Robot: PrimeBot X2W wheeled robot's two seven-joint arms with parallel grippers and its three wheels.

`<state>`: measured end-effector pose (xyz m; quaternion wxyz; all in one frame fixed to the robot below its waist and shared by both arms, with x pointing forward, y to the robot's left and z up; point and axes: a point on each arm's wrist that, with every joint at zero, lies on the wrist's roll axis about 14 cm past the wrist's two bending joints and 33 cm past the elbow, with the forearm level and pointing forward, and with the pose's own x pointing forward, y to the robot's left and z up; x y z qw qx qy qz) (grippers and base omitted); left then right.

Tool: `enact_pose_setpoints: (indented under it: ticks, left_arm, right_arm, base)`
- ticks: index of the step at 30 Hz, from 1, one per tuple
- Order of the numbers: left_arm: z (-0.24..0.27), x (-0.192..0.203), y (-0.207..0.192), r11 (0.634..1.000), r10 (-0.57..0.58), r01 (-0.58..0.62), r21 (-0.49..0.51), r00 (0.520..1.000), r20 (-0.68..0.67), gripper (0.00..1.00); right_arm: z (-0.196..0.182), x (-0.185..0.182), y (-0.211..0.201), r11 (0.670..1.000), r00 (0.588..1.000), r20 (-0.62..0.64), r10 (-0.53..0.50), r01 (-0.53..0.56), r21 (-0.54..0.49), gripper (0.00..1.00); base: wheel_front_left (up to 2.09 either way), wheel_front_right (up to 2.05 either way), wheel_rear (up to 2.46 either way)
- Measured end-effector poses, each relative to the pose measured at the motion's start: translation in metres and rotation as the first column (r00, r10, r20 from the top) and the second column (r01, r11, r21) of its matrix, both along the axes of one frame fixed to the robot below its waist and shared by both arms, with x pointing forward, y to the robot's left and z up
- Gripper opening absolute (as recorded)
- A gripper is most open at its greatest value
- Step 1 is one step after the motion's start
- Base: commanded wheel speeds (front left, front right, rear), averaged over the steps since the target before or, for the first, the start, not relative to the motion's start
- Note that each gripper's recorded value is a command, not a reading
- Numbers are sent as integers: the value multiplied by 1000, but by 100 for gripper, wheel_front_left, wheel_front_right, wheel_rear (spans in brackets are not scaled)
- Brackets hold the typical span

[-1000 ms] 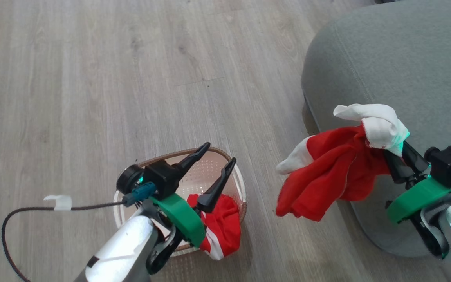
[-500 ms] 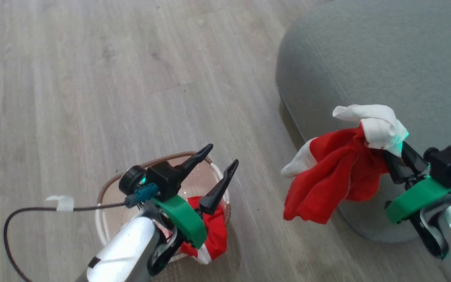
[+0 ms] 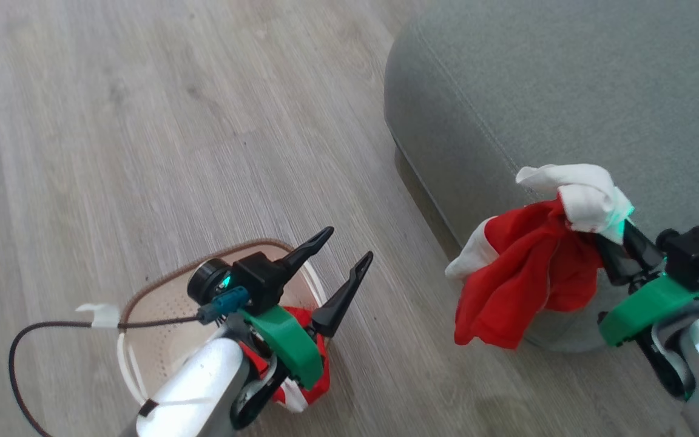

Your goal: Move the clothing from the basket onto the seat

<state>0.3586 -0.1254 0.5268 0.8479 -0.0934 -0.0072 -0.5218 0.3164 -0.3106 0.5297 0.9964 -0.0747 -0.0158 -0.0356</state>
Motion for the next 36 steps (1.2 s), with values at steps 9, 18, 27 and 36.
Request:
enact_pose_setpoints:
  ticks: [9, 18, 27, 36]
  left_arm:
    - [-26, 28, 2, 1000, -18, 19, 17, 999, -33, 100]
    - [-60, 78, 17, 1000, 26, -26, 3, 996, -80, 100]
    - [-95, 137, 52, 987, 147, -152, -45, 984, -100, 100]
    - [-191, 146, 72, 980, 195, -200, 6, 949, -249, 100]
  right_arm:
    - [26, 66, -21, 998, 996, 60, -61, 61, 12, 0]
    - [98, 166, -121, 950, 936, 187, -300, 310, -27, 0]
    - [162, 245, -167, 899, 816, 396, -420, 435, 56, 0]
    - [-65, 288, -162, 842, 848, 12, -530, 524, 129, 0]
  base:
    - [0, 0, 0]
    - [0, 0, 0]
    - [0, 0, 0]
    - [0, 0, 0]
